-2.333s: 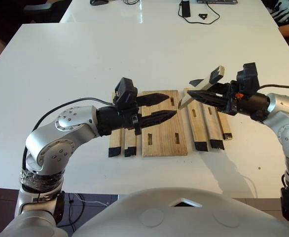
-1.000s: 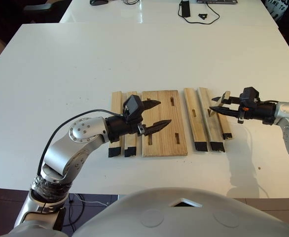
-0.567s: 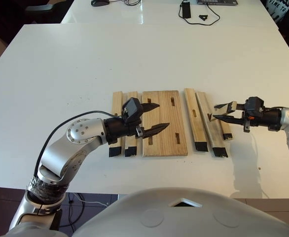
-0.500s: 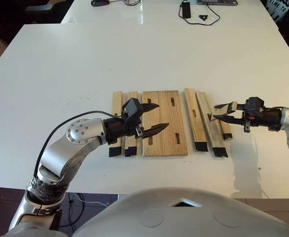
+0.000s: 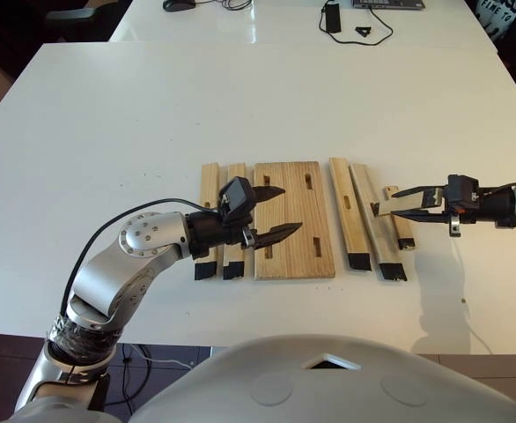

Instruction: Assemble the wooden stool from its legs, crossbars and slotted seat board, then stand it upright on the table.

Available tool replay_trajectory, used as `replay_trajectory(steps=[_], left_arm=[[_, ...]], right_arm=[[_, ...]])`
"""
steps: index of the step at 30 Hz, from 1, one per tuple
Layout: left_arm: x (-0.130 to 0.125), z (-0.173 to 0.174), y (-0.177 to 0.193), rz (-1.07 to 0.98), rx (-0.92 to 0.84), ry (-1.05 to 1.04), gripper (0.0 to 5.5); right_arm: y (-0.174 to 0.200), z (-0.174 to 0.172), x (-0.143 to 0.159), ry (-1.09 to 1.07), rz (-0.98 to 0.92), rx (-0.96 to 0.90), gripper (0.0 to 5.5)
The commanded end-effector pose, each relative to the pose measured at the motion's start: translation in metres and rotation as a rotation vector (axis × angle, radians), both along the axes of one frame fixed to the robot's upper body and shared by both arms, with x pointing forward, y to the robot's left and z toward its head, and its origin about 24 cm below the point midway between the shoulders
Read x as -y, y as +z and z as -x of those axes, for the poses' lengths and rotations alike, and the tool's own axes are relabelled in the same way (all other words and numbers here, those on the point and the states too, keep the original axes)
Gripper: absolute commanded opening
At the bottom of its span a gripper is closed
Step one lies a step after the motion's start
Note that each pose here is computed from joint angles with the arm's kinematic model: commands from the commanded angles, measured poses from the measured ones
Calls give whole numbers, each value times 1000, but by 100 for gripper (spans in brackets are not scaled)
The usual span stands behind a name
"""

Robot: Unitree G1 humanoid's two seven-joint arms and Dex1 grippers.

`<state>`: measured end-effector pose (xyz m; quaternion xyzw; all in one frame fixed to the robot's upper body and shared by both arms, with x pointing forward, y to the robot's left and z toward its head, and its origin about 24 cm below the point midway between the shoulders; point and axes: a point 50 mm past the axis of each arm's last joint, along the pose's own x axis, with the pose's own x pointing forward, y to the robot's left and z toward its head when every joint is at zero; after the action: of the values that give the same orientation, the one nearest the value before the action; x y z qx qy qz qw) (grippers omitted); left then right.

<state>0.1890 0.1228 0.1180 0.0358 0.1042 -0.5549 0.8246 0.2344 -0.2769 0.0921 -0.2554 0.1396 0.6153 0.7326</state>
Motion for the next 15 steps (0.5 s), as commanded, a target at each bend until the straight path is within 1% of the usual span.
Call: replay_trajectory(steps=[1,8,15], left_arm=[[1,0,1,-26,14,-11,354],[4,1,-1,-22,11,-5,354],[9,0,-2,-13,9,-14,354]], right_arm=[[-28,14,10,74,197,-213,128],[1,-12,-3,143,214,-196,128],[11,-41,-34,207,217,-229,128]])
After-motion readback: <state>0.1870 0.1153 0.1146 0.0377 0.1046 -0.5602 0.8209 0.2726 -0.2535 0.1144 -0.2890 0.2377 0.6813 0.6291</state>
